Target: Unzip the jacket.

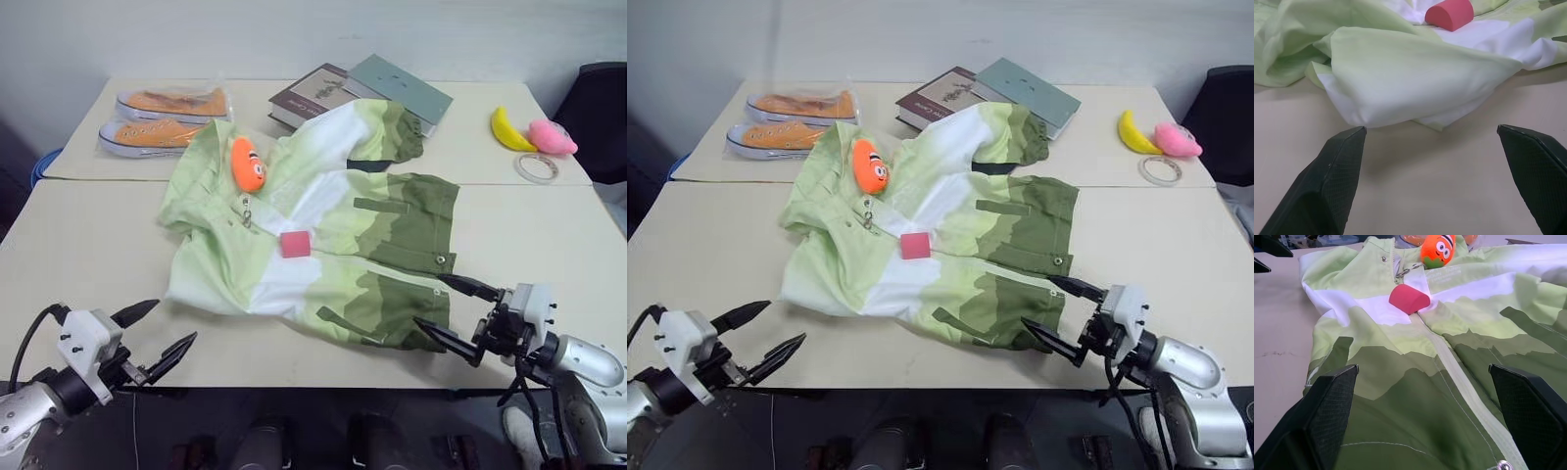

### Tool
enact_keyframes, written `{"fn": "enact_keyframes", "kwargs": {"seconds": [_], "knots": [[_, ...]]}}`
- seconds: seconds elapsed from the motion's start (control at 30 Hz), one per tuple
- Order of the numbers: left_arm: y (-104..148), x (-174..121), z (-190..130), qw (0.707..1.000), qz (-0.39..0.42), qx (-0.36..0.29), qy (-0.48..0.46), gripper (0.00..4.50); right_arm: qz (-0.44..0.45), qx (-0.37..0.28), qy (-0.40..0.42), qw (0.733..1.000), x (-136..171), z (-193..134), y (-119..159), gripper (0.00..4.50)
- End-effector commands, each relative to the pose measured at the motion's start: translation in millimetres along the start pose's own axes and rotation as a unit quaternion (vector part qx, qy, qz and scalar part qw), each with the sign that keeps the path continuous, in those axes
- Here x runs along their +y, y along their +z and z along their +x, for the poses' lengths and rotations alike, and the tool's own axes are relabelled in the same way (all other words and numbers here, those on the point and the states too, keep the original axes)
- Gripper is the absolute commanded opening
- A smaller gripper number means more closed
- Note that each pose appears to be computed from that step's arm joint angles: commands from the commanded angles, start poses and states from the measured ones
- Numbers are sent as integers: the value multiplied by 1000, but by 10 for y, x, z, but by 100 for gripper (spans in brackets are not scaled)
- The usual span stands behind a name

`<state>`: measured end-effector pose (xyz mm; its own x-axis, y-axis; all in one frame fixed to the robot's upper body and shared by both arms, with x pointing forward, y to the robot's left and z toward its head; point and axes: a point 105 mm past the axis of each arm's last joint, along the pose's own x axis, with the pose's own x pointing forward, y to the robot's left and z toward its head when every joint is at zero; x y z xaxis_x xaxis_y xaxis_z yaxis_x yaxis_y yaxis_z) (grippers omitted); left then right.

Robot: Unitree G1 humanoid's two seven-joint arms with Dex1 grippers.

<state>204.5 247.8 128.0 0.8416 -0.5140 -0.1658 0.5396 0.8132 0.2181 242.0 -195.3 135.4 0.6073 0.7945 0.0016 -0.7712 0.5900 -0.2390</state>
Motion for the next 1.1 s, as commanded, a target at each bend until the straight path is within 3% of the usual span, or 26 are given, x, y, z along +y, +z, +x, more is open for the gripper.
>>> {"fn": "enact_keyframes", "kwargs": {"seconds": [0.03, 0.4, 0.57, 0.7, 0.9, 1.1], "knots": [[59, -4, 26, 1000, 12, -17, -2, 450, -20, 0, -13, 1000, -29, -66, 49, 449], [236, 91, 18, 996, -36, -55, -63, 450, -13, -22, 21, 999, 98, 45, 58, 449], [361, -111, 184, 991, -69, -54, -98, 450, -42, -25, 56, 997, 221, 41, 66, 449], [716, -92, 464, 974, -171, -128, -77, 450, -50, -71, 18, 996, 140, 135, 223, 449], [692, -246, 1099, 968, -235, -52, -68, 450, -48, -137, -53, 988, -42, 292, 435, 449], [658, -304, 1741, 960, -276, -43, 30, 450, -45, -158, -63, 984, -38, 385, 477, 449]]}}
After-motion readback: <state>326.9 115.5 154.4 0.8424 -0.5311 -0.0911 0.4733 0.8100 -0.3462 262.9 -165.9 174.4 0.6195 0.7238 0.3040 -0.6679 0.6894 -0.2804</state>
